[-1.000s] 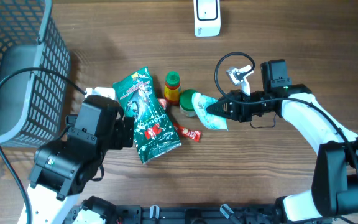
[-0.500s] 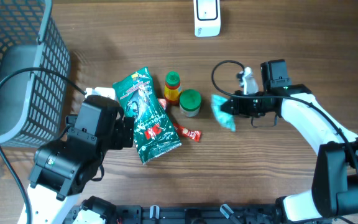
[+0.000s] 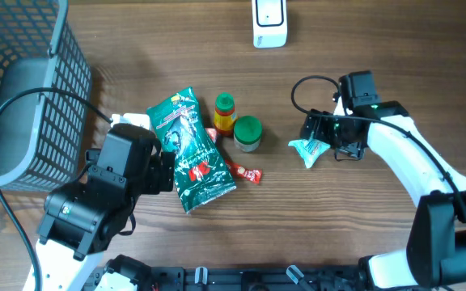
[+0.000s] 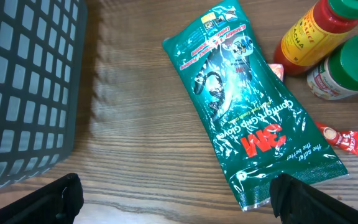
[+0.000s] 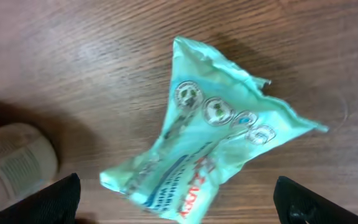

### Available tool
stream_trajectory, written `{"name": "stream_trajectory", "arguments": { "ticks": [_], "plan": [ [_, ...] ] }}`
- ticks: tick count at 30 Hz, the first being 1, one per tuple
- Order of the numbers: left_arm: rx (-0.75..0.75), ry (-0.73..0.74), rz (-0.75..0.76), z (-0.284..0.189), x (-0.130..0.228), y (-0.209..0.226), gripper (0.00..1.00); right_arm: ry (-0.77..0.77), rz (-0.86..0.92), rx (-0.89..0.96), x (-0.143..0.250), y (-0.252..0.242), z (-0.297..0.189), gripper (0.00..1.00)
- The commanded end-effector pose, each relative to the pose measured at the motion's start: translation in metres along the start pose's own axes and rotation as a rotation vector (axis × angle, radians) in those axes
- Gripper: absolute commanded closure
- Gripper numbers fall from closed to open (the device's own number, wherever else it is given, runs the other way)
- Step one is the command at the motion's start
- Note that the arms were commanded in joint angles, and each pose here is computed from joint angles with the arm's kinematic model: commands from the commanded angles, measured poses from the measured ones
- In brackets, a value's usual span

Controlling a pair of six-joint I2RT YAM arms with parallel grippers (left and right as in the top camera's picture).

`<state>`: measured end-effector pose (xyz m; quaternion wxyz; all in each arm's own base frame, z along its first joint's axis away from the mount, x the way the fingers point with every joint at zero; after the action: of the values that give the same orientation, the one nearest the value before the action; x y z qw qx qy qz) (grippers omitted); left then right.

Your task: Scan the item barcode

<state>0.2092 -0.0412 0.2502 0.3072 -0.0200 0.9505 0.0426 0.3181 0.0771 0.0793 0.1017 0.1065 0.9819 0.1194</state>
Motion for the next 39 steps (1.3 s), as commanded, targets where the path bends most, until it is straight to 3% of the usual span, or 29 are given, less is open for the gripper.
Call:
{"name": "stream_trajectory", "arguments": {
  "ticks": [1, 3, 6, 14, 22, 25, 28, 29, 31, 37, 39],
  "plan": [
    [-0.008, -0.003, 0.013, 0.001, -0.001, 0.001, 0.00, -0.079, 0.146, 0.093, -0.004, 0.012, -0.001, 0.00],
    [-0.008, -0.003, 0.013, 0.001, -0.001, 0.001, 0.00, -0.109, 0.147, 0.148, 0.001, 0.023, 0.008, 0.01],
    [-0.008, -0.003, 0.013, 0.001, -0.001, 0.001, 0.00, -0.164, 0.300, 0.323, 0.012, 0.010, 0.017, 0.01],
    [-0.008, -0.003, 0.013, 0.001, -0.001, 0.001, 0.00, -0.266, 0.327, 0.271, -0.009, 0.019, 0.018, 0.23],
    [-0.008, -0.003, 0.013, 0.001, -0.001, 0.001, 0.00, -0.143, 0.297, 0.262, 0.004, 0.020, 0.054, 0.35],
    [-0.008, -0.003, 0.013, 0.001, -0.001, 0.001, 0.00, -0.104, 0.287, 0.282, 0.011, 0.017, 0.060, 0.50],
    [-0.008, -0.003, 0.013, 0.001, -0.001, 0.001, 0.00, -0.061, 0.278, 0.282, 0.019, 0.016, 0.060, 0.48],
    [-0.008, -0.003, 0.013, 0.001, -0.001, 0.001, 0.00, -0.052, 0.253, 0.271, 0.019, 0.018, 0.060, 0.43],
    [-0.008, -0.003, 0.013, 0.001, -0.001, 0.001, 0.00, -0.058, 0.178, 0.276, 0.012, 0.021, 0.055, 0.43],
    [-0.008, -0.003, 0.013, 0.001, -0.001, 0.001, 0.00, -0.056, -0.378, 0.334, -0.011, 0.027, 0.041, 0.46],
    [-0.008, -0.003, 0.013, 0.001, -0.001, 0.001, 0.00, -0.016, -0.393, 0.352, -0.005, 0.022, 0.039, 0.40]
  ]
}}
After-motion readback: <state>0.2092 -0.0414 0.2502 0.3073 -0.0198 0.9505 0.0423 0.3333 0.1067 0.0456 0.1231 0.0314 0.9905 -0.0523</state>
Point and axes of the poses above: each gripper's point midway between its finger pads, its own z axis out along the fingers, its own y axis along the line the jaws close on, x = y × z, the point moved 3 cm from there along -z, back along the fingers, and after that the axes turned 6 degrees about -z, right-handed, at the moved point
